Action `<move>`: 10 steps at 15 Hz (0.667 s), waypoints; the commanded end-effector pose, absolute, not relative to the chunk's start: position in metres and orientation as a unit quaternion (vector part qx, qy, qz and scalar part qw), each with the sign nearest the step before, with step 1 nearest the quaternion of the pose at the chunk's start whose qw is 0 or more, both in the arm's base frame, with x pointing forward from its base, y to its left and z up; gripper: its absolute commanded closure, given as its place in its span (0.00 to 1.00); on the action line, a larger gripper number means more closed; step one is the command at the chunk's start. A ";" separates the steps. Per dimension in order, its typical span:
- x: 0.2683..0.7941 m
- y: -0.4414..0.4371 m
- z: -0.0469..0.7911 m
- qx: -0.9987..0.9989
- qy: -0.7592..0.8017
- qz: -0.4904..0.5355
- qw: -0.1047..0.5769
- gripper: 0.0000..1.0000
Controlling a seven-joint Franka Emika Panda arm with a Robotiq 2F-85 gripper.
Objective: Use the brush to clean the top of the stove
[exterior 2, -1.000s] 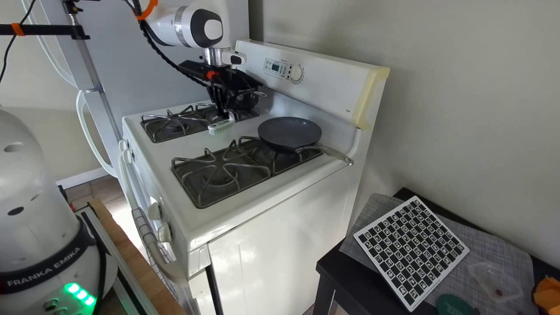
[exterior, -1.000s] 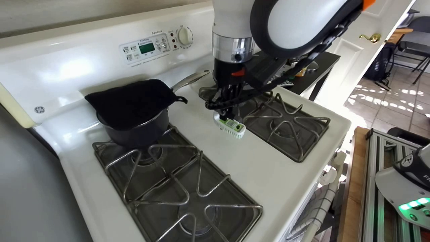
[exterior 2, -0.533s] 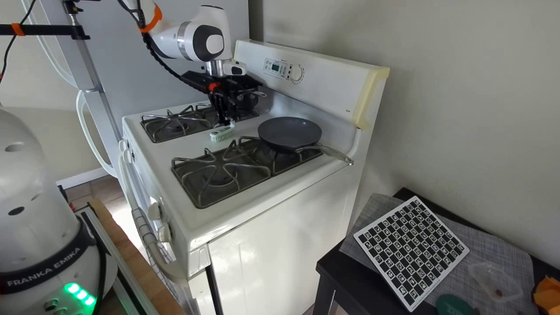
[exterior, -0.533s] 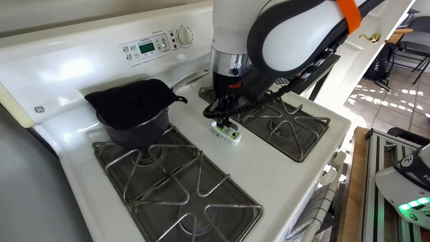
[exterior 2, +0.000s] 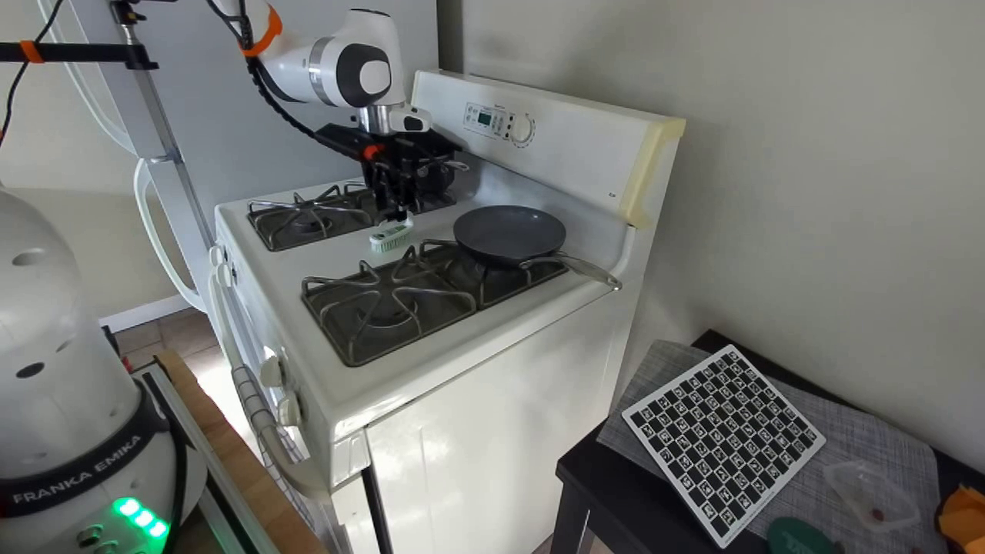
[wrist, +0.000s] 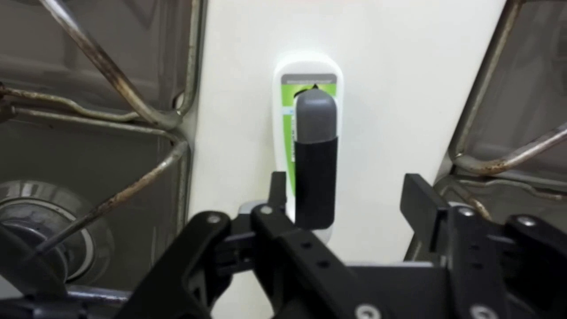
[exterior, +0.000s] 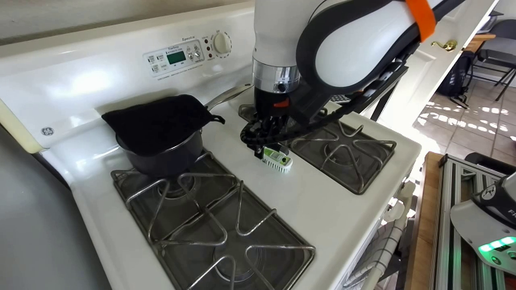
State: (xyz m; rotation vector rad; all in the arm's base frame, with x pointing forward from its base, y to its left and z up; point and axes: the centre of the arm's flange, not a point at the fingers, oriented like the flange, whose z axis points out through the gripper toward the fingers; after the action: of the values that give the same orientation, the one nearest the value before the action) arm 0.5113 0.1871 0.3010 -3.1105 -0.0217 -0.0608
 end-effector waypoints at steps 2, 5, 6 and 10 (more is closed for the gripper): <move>0.499 0.195 0.334 -0.999 -0.016 -0.032 -0.005 0.00; 0.497 0.196 0.362 -0.999 -0.022 -0.042 -0.015 0.00; 0.497 0.194 0.375 -0.999 -0.025 -0.038 -0.017 0.00; 0.501 0.185 0.423 -0.999 -0.009 -0.032 -0.024 0.00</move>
State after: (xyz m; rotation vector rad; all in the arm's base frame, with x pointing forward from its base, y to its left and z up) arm 0.5018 0.1909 0.3890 -3.1683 -0.0674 -0.1228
